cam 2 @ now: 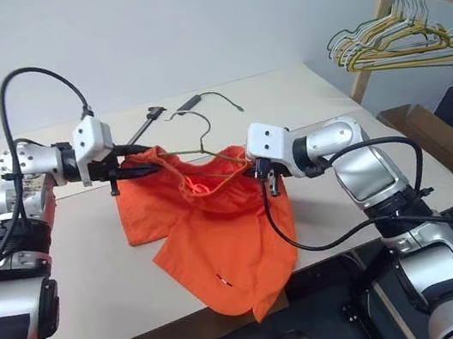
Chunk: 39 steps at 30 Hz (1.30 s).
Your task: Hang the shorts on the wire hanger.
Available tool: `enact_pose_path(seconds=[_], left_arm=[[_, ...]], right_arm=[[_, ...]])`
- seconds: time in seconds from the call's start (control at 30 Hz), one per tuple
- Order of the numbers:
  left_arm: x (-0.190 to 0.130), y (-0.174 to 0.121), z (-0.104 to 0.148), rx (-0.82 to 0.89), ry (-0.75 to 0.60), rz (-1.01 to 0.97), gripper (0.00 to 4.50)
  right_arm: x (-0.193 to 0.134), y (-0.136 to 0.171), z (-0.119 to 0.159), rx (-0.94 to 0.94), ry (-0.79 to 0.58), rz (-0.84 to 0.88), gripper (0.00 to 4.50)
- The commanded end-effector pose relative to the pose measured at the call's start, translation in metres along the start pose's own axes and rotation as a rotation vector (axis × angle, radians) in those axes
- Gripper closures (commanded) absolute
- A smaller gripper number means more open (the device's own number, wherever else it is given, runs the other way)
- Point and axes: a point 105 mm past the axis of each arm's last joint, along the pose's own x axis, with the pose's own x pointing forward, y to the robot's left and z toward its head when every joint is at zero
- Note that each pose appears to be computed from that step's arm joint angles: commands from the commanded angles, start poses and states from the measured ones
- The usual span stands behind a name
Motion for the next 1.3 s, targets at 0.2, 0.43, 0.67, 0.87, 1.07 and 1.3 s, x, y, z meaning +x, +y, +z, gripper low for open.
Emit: enact_pose_path(seconds=[0.2, 0.43, 0.67, 0.87, 1.07, 1.3], left_arm=[[-0.037, 0.032, 0.036, 0.006, -0.169, 0.213, 0.03], [-0.033, 0.022, 0.041, -0.036, -0.279, 0.217, 0.03], [-0.027, 0.003, 0.047, -0.078, -0.360, 0.202, 0.03], [-0.025, -0.002, 0.056, -0.109, -0.421, 0.213, 0.03], [-0.018, -0.005, 0.058, -0.117, -0.436, 0.204, 0.03], [-0.016, -0.011, 0.070, -0.123, -0.521, 0.197, 0.03]], right_arm=[[-0.044, -0.021, 0.007, 0.118, -0.034, -0.194, 4.50], [-0.079, -0.033, -0.004, 0.384, -0.013, -0.427, 4.50], [-0.115, -0.030, -0.035, 0.677, 0.083, -0.655, 4.50], [-0.132, -0.023, -0.062, 0.832, 0.278, -0.844, 4.50], [-0.154, -0.040, -0.081, 0.964, 0.314, -1.132, 4.50], [-0.192, -0.049, -0.105, 1.107, 0.476, -1.514, 4.50]])
